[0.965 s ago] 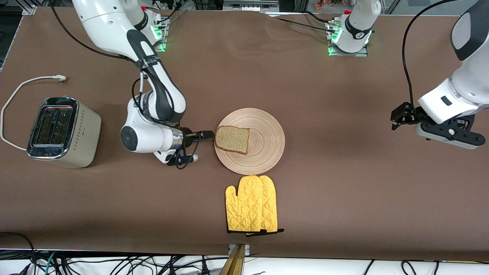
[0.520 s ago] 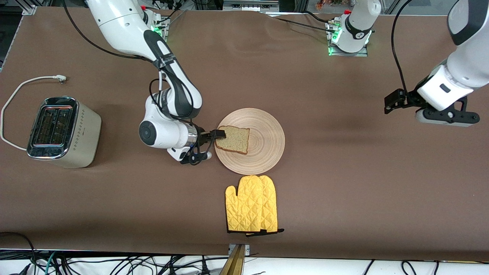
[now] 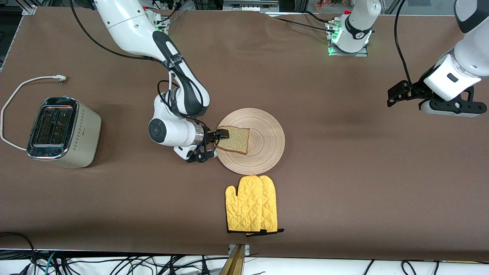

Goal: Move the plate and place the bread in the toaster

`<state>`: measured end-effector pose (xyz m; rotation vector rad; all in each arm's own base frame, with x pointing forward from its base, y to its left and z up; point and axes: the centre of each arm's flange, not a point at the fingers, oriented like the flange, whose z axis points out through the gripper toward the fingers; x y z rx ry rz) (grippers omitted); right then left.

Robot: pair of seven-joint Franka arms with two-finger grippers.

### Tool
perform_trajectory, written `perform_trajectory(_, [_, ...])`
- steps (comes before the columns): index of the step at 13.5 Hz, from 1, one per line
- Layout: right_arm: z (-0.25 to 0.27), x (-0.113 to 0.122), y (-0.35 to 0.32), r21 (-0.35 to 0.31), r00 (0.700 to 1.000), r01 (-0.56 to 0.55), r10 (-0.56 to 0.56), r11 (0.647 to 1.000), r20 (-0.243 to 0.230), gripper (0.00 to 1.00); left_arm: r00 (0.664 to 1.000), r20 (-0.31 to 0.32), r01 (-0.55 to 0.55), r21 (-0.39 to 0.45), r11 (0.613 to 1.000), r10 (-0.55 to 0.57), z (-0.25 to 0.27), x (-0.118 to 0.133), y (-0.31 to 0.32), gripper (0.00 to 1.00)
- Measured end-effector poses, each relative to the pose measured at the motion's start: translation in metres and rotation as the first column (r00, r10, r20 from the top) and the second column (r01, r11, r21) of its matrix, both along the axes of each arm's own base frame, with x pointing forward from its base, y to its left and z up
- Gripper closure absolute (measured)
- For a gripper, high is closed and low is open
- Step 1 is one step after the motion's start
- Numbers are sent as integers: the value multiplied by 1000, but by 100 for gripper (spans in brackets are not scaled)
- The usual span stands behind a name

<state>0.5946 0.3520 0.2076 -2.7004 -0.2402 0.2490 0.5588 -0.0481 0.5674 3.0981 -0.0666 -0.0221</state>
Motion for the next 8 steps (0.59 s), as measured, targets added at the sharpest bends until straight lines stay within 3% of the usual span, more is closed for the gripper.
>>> perform_trajectory(3, [-3, 1, -3, -37, 999, -30, 31, 999, 26, 36, 1000, 0, -7, 0, 1000, 7, 0, 0, 4, 0])
perform_trajectory(8, [1, 6, -4, -54, 998, -46, 48, 997, 46, 35, 1000, -16, -2, 1, 1000, 2, -1, -2, 1, 0])
